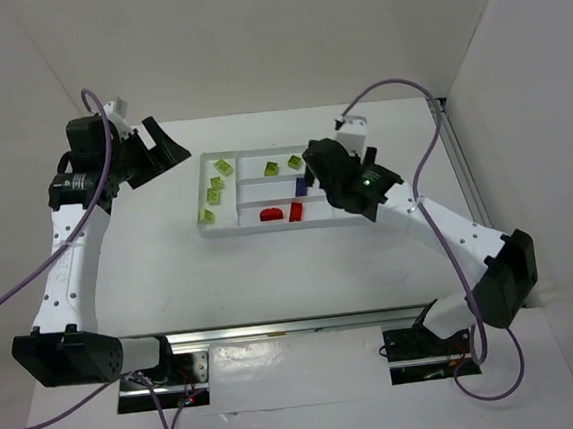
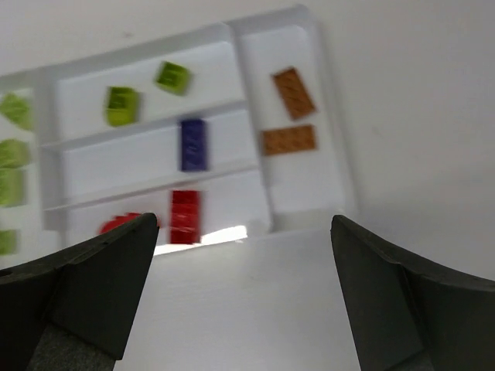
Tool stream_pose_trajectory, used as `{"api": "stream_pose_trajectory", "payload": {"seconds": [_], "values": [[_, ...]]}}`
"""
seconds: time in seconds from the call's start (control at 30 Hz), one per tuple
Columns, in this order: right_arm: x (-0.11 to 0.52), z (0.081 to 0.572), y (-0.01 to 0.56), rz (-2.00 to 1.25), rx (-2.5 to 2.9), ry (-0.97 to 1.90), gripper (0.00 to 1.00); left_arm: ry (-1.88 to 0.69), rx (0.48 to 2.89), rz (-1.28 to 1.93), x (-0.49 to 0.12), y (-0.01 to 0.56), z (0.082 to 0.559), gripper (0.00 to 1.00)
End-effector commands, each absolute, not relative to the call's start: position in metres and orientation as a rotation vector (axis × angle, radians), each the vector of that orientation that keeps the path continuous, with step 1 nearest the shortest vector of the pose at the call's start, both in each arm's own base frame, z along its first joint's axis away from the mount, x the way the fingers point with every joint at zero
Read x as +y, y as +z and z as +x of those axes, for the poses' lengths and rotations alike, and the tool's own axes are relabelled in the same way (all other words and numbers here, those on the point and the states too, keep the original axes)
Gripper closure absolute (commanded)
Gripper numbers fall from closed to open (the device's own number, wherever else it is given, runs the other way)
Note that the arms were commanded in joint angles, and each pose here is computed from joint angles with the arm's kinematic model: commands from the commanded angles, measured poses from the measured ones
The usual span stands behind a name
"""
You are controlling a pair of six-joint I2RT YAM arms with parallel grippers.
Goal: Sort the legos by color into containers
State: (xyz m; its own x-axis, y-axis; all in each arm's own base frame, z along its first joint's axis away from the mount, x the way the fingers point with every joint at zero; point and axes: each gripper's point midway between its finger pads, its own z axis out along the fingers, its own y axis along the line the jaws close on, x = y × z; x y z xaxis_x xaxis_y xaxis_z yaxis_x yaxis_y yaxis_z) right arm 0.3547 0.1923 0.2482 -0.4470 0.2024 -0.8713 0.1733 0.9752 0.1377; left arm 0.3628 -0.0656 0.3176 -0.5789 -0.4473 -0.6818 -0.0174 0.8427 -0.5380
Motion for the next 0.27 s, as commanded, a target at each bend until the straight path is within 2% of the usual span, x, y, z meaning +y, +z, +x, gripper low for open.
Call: {"api": "stream_pose_trajectory", "payload": {"seconds": [0.0, 0.23], "values": [[0.114, 0.308, 0.203, 0.383, 2.106, -0.324, 0.00, -0.638, 2.065, -0.279, -0.070, 0.333, 0.357, 0.01], [0.079, 0.261, 0.178, 0.504, 2.112, -0.269, 0.01, -0.696, 2.030, -0.193, -0.080, 0.336, 0.345, 0.01]]}}
